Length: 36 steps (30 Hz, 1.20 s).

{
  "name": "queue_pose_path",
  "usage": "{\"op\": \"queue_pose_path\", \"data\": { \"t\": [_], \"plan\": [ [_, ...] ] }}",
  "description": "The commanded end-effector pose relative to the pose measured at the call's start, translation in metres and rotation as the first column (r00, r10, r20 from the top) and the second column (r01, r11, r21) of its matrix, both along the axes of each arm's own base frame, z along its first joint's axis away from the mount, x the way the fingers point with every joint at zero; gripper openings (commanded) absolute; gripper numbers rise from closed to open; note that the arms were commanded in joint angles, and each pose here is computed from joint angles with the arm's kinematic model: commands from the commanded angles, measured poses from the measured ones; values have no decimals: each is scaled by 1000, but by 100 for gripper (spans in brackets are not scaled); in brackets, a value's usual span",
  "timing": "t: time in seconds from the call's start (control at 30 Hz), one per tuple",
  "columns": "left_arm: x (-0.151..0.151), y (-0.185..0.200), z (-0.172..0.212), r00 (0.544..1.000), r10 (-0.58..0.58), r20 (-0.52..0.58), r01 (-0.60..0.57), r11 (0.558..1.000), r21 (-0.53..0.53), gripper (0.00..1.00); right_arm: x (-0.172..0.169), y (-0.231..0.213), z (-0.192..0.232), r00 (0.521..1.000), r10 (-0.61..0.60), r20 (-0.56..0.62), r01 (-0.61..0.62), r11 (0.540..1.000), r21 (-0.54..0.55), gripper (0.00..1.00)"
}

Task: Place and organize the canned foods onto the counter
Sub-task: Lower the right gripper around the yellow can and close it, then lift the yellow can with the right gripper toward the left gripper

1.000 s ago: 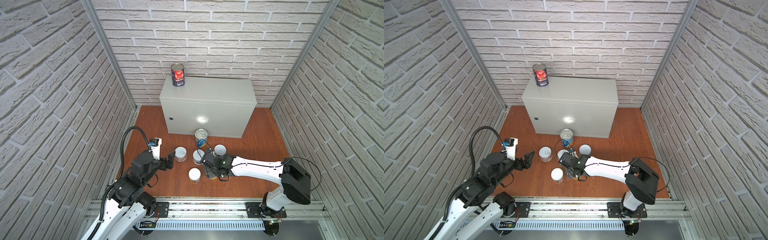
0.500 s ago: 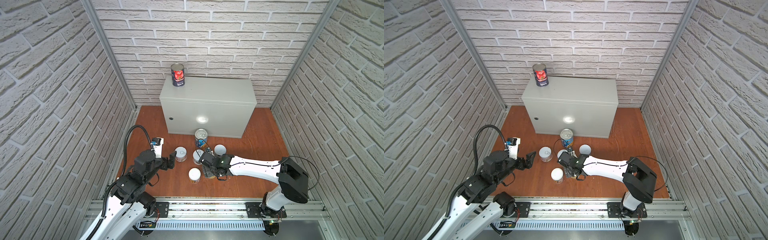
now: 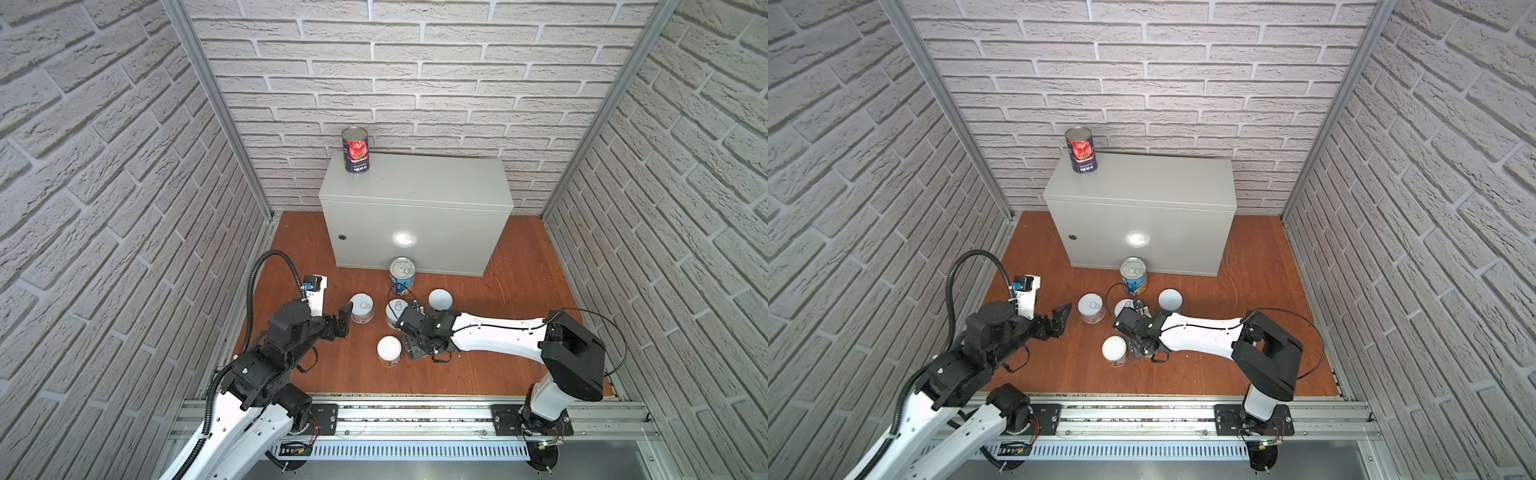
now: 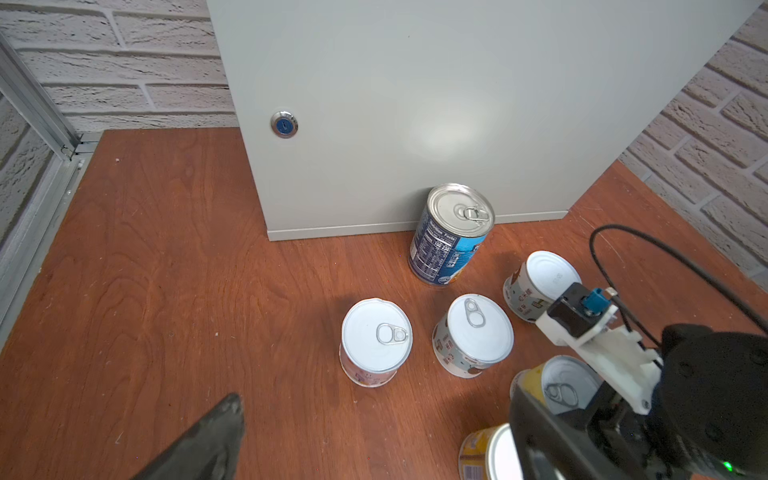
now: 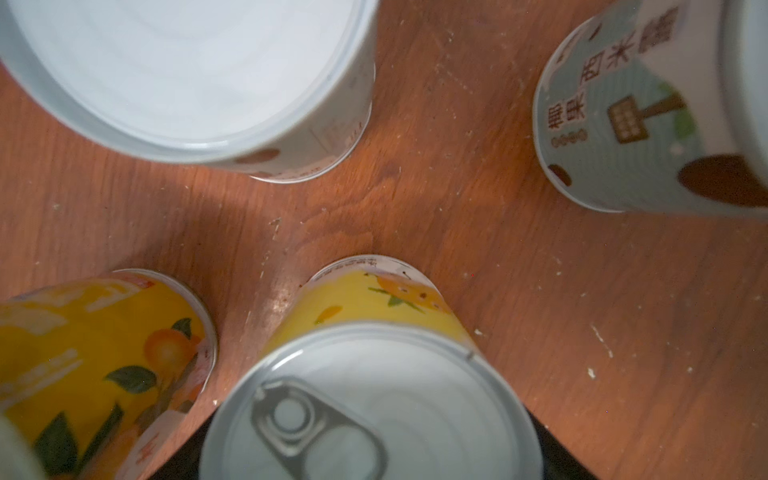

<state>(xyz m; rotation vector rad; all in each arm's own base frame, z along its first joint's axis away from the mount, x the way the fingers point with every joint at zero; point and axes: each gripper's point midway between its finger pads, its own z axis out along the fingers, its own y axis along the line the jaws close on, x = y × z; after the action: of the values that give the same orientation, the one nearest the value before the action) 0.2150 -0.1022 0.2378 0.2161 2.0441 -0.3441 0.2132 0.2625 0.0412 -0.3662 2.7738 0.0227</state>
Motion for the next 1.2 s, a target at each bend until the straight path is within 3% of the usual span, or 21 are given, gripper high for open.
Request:
{"op": "queue_pose_path", "data": {
  "t": [0.0, 0.7, 1.17],
  "plan": [
    [2, 0, 7, 1000, 4, 26, -3, 1000, -14, 98, -1, 3, 16, 1000, 4, 25, -5, 999, 49, 63],
    [0, -17, 6, 997, -79, 8, 79, 996, -41, 98, -5, 17, 88, 993, 62, 96, -83, 969, 231, 62],
    [-3, -22, 11, 992, -127, 9, 127, 992, -22, 98, 32, 44, 133, 984, 48, 171, -106, 933, 344, 60]
  ]
}}
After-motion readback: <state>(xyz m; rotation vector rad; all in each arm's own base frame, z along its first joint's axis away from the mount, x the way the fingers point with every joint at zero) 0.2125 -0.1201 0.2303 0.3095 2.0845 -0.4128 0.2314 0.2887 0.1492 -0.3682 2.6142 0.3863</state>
